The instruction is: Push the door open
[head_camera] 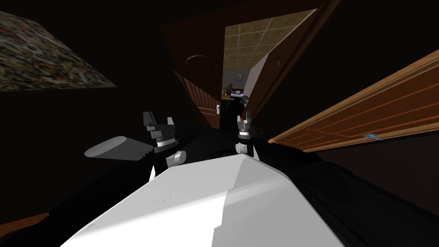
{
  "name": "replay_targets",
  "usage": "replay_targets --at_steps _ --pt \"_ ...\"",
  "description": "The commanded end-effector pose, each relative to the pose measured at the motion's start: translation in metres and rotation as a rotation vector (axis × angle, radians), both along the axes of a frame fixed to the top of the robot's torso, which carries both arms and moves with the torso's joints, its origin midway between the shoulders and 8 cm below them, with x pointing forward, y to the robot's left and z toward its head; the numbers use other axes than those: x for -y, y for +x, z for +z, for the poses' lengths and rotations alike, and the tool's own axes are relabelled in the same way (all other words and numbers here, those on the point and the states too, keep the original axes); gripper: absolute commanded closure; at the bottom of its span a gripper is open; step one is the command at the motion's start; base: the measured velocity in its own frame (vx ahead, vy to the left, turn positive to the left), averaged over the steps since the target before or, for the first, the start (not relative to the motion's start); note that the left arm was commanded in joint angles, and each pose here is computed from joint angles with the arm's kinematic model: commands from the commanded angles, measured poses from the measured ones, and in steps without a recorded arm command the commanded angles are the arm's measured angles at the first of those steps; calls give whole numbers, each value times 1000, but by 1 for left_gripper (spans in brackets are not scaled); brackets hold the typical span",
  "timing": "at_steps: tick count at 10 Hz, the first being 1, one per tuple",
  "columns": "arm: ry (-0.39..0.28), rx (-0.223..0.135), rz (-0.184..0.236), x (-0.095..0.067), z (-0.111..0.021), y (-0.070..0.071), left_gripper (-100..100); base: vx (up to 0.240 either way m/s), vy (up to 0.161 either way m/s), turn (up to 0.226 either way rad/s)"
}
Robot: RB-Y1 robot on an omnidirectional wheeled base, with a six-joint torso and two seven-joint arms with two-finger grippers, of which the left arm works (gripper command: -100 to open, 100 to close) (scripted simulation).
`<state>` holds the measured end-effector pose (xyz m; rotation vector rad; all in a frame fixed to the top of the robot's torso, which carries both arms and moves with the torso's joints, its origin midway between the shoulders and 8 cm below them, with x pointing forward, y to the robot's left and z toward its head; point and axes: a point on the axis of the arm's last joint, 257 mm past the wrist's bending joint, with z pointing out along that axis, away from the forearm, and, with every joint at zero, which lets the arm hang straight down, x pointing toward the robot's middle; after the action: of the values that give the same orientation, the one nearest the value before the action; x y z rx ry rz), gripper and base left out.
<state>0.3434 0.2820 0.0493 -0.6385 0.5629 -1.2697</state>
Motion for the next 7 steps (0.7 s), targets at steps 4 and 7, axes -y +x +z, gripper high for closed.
replay_targets --at_steps 4,7 --pt "1 -40 -30 6 -21 22 -100 58 -4 -25" --pt "1 -70 -50 10 -37 38 -100 72 -6 -24"
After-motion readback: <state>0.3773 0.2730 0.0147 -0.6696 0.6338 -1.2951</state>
